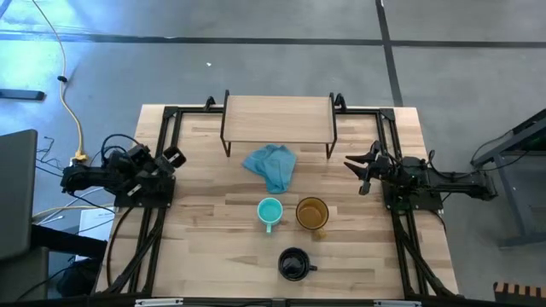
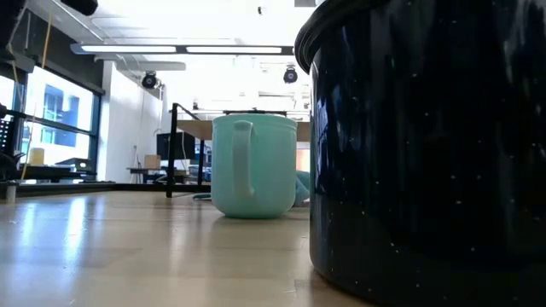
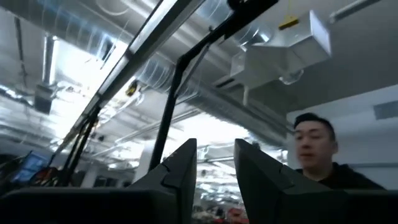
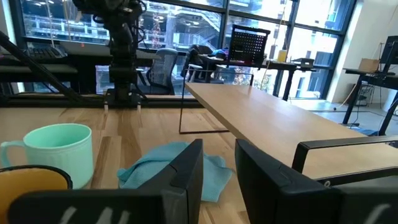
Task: Stack small to large cups/mugs on shelf
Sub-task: Put the light blue cup on the shelf
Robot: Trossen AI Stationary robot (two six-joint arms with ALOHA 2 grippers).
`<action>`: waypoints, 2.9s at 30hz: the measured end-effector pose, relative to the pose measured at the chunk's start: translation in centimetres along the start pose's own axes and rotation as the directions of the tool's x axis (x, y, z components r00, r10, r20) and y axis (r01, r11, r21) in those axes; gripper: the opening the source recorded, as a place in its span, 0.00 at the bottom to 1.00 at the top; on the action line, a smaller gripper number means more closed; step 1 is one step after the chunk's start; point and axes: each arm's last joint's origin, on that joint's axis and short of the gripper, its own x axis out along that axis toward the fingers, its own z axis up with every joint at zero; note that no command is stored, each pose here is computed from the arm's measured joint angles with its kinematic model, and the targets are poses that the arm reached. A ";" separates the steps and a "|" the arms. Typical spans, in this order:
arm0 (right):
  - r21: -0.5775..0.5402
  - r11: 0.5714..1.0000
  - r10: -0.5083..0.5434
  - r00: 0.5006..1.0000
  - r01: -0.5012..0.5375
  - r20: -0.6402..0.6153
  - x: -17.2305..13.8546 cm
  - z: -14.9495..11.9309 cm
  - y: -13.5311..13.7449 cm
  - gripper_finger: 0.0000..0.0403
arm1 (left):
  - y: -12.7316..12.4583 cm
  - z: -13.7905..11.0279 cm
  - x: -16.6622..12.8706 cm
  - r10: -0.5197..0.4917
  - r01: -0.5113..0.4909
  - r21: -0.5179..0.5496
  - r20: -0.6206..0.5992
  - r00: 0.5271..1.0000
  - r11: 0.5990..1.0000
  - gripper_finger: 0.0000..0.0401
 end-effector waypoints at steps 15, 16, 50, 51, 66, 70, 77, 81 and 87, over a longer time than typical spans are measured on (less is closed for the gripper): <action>0.763 0.611 0.055 0.973 -0.212 0.226 -0.2 2.1 -0.1 0.21 | 0.2 0.4 0.0 0.091 -0.090 -0.014 0.084 0.992 0.996 0.24; 0.781 0.586 0.055 0.973 -0.214 0.225 -0.2 2.1 -0.1 0.21 | 0.1 0.4 0.0 0.087 -0.084 -0.041 0.091 0.992 0.996 0.24; 0.560 0.748 -0.071 0.795 -0.357 0.603 -2.0 6.1 -1.2 0.21 | 1.5 -6.5 0.5 0.247 -0.475 -0.535 -0.442 0.862 0.698 0.24; 0.561 0.747 -0.069 0.798 -0.356 0.598 -2.0 6.2 -1.2 0.21 | 1.3 -6.8 0.7 0.251 -0.479 -0.537 -0.444 0.860 0.694 0.24; 0.538 0.761 0.111 0.891 -0.362 0.441 -1.0 9.7 -1.0 0.21 | -0.2 -12.9 8.9 0.341 -0.662 -0.310 -0.666 0.664 0.682 0.24; 0.476 0.829 0.137 0.932 -0.294 0.337 0.2 11.5 -0.9 0.21 | 0.3 -16.0 11.3 0.394 -0.725 -0.144 -0.759 0.518 0.673 0.24; 0.382 0.891 0.165 0.959 -0.246 0.232 1.8 15.4 -1.0 0.21 | 1.5 -20.6 14.1 0.573 -0.813 0.188 -0.794 0.204 0.550 0.24; 0.329 0.915 0.178 0.966 -0.233 0.187 2.4 17.3 -1.1 0.21 | 1.9 -22.6 15.9 0.632 -0.838 0.251 -0.763 0.137 0.484 0.24; 0.288 0.926 0.215 0.969 -0.243 0.124 2.4 19.1 -1.3 0.21 | 1.5 -25.3 16.5 0.659 -0.856 0.378 -0.750 -0.059 0.354 0.24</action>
